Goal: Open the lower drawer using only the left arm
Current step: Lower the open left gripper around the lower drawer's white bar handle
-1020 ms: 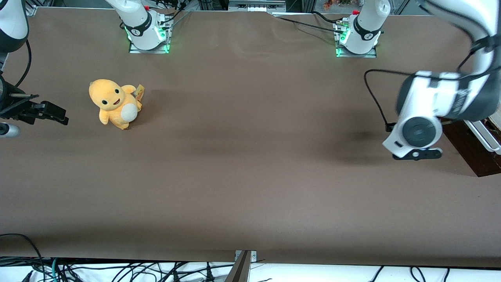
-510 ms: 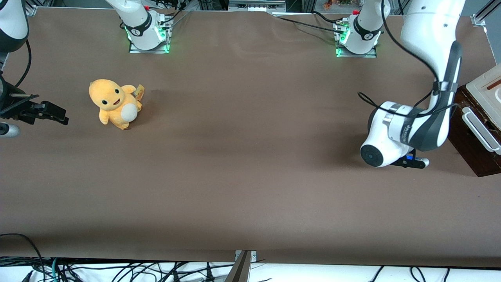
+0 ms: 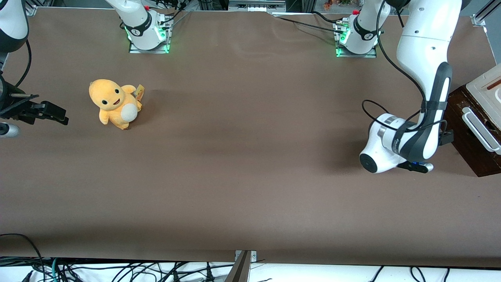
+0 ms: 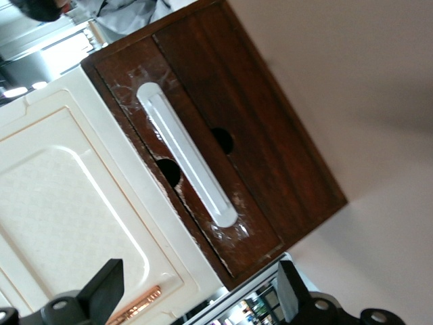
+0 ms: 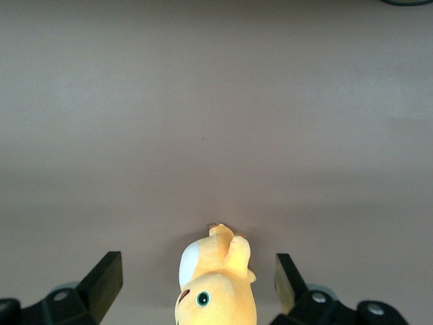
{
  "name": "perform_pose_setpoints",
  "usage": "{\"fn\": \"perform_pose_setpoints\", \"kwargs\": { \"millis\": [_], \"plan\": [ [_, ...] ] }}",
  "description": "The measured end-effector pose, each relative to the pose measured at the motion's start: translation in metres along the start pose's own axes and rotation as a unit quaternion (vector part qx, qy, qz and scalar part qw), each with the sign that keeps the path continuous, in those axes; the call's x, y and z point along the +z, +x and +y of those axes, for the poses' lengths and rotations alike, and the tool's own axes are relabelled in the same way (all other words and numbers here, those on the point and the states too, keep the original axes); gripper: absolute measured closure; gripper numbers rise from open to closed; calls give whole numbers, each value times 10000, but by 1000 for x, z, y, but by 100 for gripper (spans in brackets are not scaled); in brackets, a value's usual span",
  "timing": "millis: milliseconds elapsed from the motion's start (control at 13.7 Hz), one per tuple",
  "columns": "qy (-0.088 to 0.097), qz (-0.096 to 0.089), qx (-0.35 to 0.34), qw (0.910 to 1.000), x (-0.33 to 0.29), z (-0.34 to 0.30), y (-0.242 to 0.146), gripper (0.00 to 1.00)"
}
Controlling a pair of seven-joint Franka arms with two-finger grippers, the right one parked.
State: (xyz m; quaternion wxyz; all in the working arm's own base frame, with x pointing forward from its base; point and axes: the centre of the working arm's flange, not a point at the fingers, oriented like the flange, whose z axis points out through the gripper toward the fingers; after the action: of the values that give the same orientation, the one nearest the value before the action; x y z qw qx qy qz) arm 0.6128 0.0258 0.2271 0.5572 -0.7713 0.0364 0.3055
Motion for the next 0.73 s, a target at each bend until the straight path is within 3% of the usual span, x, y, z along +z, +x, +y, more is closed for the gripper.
{"fn": "perform_pose_setpoints", "kwargs": {
  "millis": [291,583,729],
  "plan": [
    [310,-251,22,9992,34,13,19,0],
    [327,-477,-418,9975,68,15,31,0],
    [432,-536,-648,9955,84,13,37,0]
  ]
}}
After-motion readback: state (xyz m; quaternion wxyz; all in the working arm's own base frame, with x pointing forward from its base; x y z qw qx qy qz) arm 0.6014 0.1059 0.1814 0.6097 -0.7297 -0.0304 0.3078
